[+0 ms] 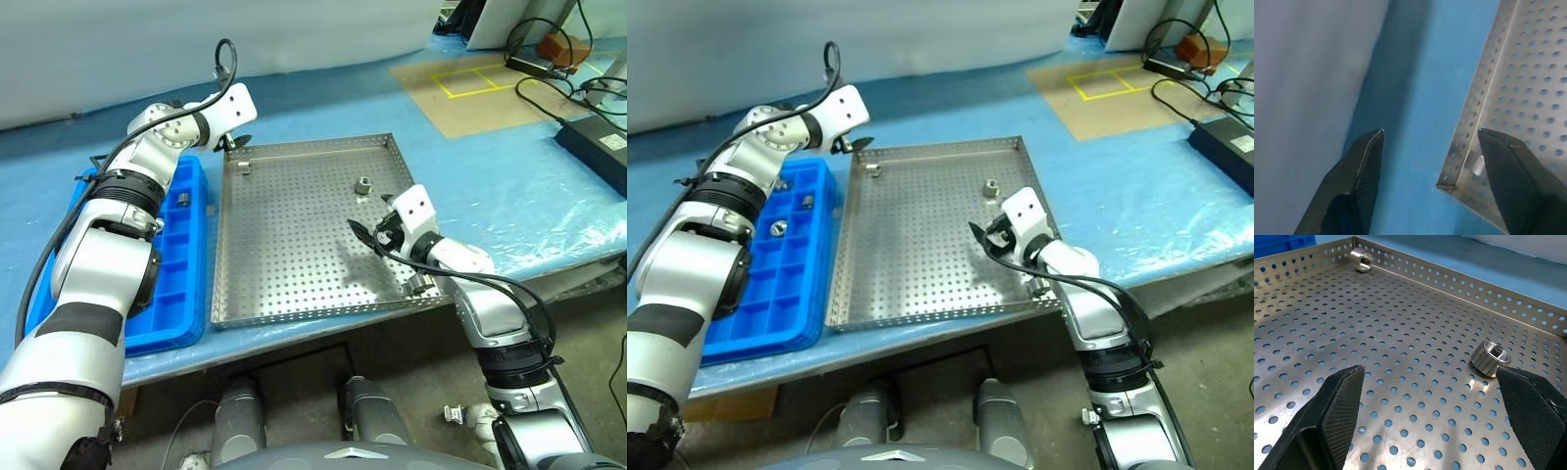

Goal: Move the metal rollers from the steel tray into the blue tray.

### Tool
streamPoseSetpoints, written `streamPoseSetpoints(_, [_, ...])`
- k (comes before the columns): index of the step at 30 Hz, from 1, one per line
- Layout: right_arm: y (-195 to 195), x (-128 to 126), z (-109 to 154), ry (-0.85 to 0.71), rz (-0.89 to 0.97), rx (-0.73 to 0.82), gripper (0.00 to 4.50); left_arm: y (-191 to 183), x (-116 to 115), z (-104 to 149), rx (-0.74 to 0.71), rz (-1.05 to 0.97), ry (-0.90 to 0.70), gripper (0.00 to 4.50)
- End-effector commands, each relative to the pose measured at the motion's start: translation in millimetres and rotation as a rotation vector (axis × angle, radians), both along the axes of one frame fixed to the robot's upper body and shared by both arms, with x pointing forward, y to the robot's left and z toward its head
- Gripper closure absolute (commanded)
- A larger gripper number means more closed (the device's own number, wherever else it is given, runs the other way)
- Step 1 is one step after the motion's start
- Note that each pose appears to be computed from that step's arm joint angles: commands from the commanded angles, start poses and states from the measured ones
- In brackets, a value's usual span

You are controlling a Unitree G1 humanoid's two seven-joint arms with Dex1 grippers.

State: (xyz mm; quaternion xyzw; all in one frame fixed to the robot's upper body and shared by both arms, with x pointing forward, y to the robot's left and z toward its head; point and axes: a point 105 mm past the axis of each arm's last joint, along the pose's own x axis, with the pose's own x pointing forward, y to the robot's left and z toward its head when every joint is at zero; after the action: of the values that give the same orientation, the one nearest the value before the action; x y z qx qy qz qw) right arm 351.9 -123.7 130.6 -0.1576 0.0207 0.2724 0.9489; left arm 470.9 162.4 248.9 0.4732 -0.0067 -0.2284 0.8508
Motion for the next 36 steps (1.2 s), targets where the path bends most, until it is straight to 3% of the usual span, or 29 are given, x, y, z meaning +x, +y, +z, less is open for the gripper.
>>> streamPoseSetpoints(1, [6,6,17,-0.086,-0.002,0.017,0.00,10,0,38,-0.092,0.033,-0.135,1.25])
streamPoseSetpoints(8, [33,30,37,-0.156,0.057,0.041,0.00,48,-5,53,-0.384,0.161,-0.250,1.25])
streamPoseSetpoints(14, [50,53,58,-0.221,0.060,0.065,0.00,68,-8,2,-0.413,0.277,-0.156,1.25])
streamPoseSetpoints(17, [59,68,63,-0.217,0.022,0.121,0.00,64,-9,-6,-0.466,0.305,-0.158,1.25])
streamPoseSetpoints(19, [75,76,63,-0.239,0.036,0.064,0.00,62,-11,-6,-0.528,0.325,-0.177,1.25])
streamPoseSetpoints(26, [83,102,83,-0.241,-0.039,0.123,0.00,49,-28,-42,-0.601,0.351,-0.094,1.25])
streamPoseSetpoints(30, [125,49,54,-0.155,0.395,0.049,0.00,52,-37,-52,-0.607,0.372,-0.064,1.25])
streamPoseSetpoints(32, [127,22,48,-0.089,0.561,0.041,0.00,52,-37,-54,-0.591,0.371,-0.048,1.25])
streamPoseSetpoints(35, [115,7,37,-0.011,0.668,-0.029,0.00,47,-38,-54,-0.584,0.351,-0.039,1.25])
streamPoseSetpoints(36, [112,6,34,0.003,0.675,-0.057,0.40,46,-38,-54,-0.585,0.345,-0.038,1.20])
